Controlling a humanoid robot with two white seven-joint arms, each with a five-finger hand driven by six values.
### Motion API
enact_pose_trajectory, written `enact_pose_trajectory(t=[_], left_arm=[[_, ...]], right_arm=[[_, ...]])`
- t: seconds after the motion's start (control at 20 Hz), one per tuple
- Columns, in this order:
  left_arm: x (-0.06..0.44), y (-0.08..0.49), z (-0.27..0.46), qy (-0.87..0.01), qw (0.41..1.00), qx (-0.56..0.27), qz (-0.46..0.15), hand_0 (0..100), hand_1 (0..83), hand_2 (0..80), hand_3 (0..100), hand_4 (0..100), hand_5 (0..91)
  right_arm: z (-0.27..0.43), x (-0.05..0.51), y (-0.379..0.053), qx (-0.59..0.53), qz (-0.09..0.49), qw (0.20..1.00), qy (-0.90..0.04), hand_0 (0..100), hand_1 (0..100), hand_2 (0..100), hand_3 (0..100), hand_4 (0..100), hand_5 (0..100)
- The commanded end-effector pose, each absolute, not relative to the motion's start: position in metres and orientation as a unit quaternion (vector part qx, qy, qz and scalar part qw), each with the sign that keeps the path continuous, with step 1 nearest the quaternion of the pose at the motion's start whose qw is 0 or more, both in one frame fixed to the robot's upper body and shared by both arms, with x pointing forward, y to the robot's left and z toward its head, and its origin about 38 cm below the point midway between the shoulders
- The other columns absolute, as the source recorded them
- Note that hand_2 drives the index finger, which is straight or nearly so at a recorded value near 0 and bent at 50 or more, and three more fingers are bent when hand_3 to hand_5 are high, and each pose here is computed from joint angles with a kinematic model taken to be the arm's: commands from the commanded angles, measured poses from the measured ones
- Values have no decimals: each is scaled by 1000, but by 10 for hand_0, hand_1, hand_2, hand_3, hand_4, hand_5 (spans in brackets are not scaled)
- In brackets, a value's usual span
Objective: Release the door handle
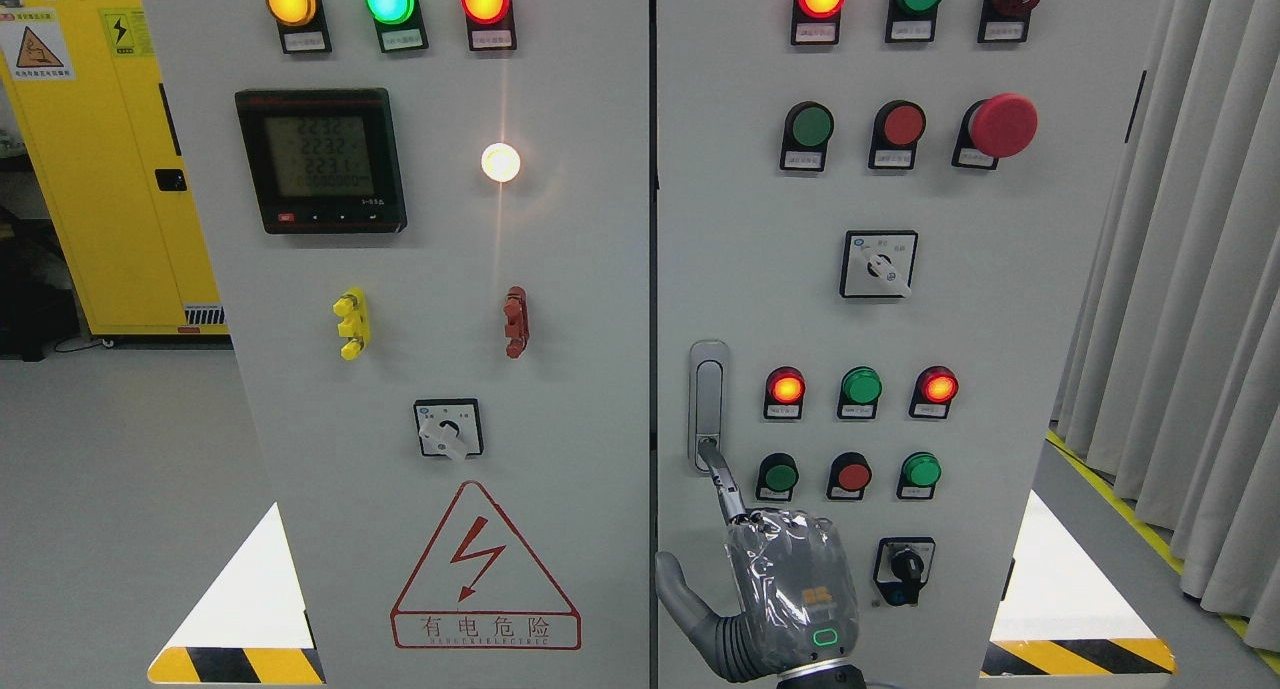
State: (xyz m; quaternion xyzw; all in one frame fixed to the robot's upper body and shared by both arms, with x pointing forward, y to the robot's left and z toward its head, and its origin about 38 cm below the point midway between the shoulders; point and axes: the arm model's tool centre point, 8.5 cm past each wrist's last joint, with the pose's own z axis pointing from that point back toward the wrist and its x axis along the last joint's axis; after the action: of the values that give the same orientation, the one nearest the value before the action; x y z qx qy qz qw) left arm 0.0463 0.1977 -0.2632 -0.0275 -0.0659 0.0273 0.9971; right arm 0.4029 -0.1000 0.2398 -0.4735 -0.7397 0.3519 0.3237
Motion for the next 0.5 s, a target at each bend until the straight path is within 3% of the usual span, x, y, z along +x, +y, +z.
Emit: enact_pose_trajectory(t=[0.0, 0.45], left_arm=[[46, 198, -263, -66, 997, -28, 27, 120, 556, 0, 0, 0, 0], [46, 198, -263, -66, 997, -28, 27, 120, 556, 0, 0, 0, 0]], right_arm=[[238, 404, -98, -472, 355, 325, -739, 447, 291, 0, 1000, 1000, 1000], [237, 405, -99, -476, 351, 335, -733, 456, 293, 0, 1000, 1000, 1000]])
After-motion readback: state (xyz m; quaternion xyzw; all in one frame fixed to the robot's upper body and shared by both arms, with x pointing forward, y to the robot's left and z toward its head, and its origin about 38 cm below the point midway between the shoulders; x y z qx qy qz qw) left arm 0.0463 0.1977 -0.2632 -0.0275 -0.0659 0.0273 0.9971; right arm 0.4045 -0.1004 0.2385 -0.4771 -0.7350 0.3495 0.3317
